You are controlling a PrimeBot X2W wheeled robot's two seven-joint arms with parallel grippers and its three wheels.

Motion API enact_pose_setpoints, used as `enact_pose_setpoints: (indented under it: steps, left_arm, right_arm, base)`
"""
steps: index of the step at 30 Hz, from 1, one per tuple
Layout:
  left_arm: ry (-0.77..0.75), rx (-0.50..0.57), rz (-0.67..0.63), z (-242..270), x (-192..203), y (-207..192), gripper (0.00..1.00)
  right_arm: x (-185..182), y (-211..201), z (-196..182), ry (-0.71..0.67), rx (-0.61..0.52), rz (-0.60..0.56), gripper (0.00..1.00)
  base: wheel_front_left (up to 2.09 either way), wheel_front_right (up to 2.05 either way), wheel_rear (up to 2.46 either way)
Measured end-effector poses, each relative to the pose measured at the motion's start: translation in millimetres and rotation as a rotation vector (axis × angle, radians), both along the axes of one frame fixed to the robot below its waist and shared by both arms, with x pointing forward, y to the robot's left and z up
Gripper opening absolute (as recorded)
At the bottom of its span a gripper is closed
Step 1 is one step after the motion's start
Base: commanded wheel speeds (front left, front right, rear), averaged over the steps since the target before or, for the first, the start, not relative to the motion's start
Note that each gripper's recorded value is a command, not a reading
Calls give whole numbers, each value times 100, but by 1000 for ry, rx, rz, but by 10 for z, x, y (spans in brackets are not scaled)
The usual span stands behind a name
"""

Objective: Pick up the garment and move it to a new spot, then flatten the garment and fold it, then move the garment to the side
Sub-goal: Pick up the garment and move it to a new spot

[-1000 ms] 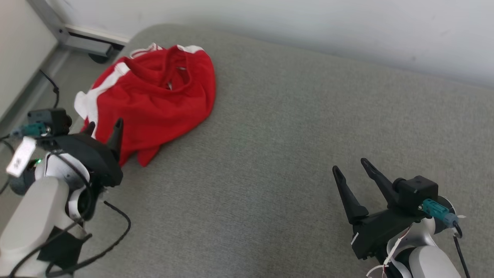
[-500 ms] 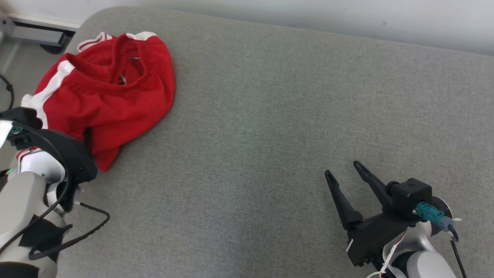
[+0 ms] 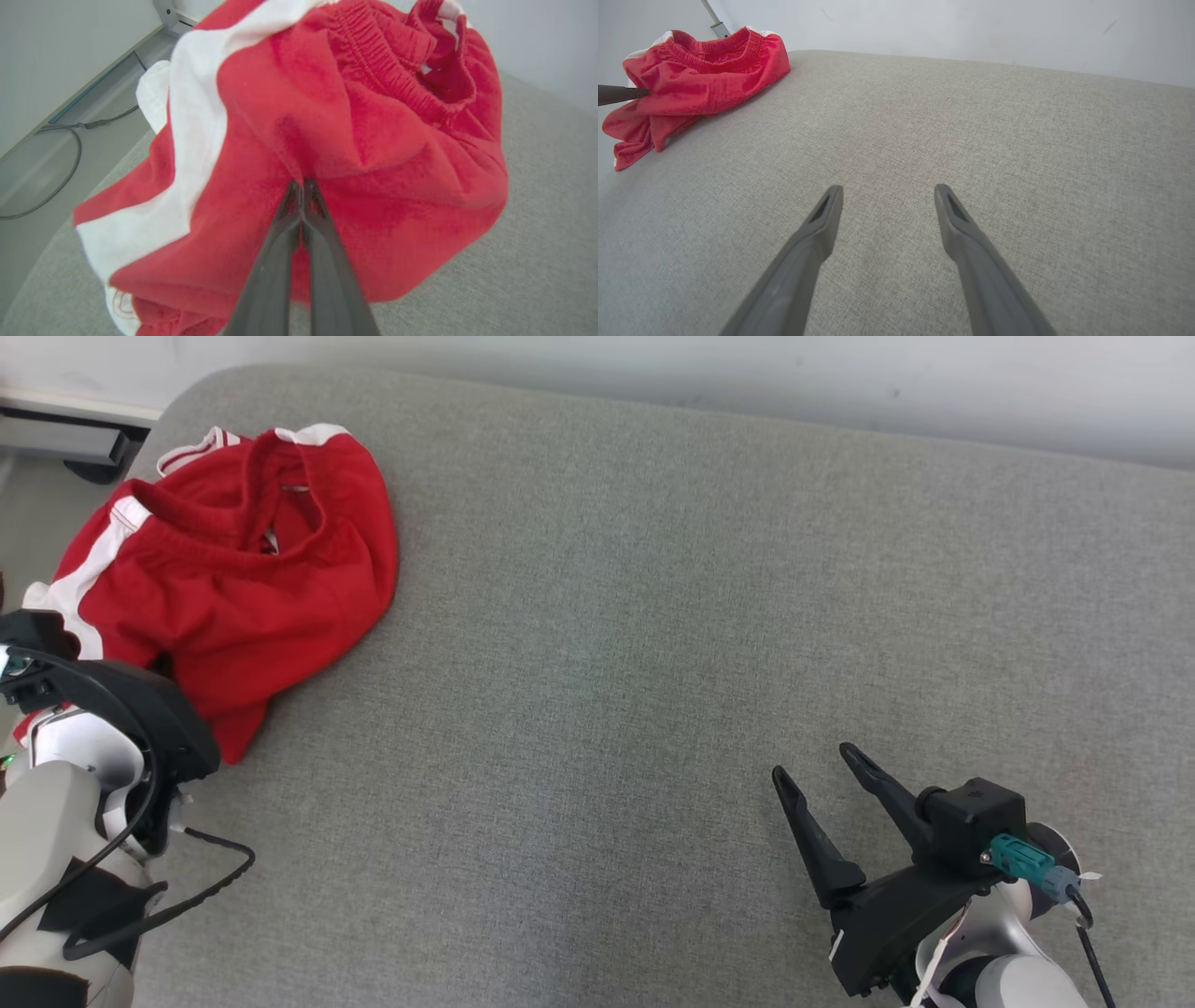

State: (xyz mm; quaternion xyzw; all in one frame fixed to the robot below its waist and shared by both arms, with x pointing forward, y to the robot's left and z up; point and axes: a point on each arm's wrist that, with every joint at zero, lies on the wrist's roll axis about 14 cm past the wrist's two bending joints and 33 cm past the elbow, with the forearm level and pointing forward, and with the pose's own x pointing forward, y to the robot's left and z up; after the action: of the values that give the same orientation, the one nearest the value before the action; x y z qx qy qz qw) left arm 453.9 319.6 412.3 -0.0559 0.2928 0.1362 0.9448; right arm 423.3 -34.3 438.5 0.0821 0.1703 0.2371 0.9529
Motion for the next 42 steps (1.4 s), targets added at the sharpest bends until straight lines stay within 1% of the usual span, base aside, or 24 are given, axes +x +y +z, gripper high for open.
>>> enact_pose_setpoints:
  steps: [8,14,15,19,25,29,34,38,42]
  left_arm:
    - [-133,26,-15,448,64,50,0]
    - [-313,66,-83,1128,243,-65,0]
    - [-313,66,-83,1128,243,-65,0]
    - [-440,93,-151,1642,335,-278,0]
    - [-603,102,-306,2310,411,-895,0]
    - [-684,64,-455,2623,441,-1532,0]
    - [-759,-4,-617,2890,378,-2296,0]
    - [-807,-95,-752,3065,254,-2894,0]
    - [-825,-151,-873,3121,104,-3383,0]
  right_arm:
    - [-82,33,167,-32,42,0,100]
    - [-164,63,289,-57,87,-3,100]
    - [-164,63,289,-57,87,-3,100]
    - [-234,65,365,-75,114,-9,100]
    - [-315,-44,470,-107,144,-50,100]
    - [-333,-267,498,-124,152,-121,100]
    - [-375,-561,524,-142,151,-209,100]
    - [-417,-801,533,-154,149,-280,100]
    - [-463,-1004,529,-161,148,-341,100]
  base:
    - [0,0,0]
    - [0,0,0]
    - [0,0,0]
    - [0,0,0]
    - [0,0,0]
    - [0,0,0]
    - [0,0,0]
    - [0,0,0]
    - [0,0,0]
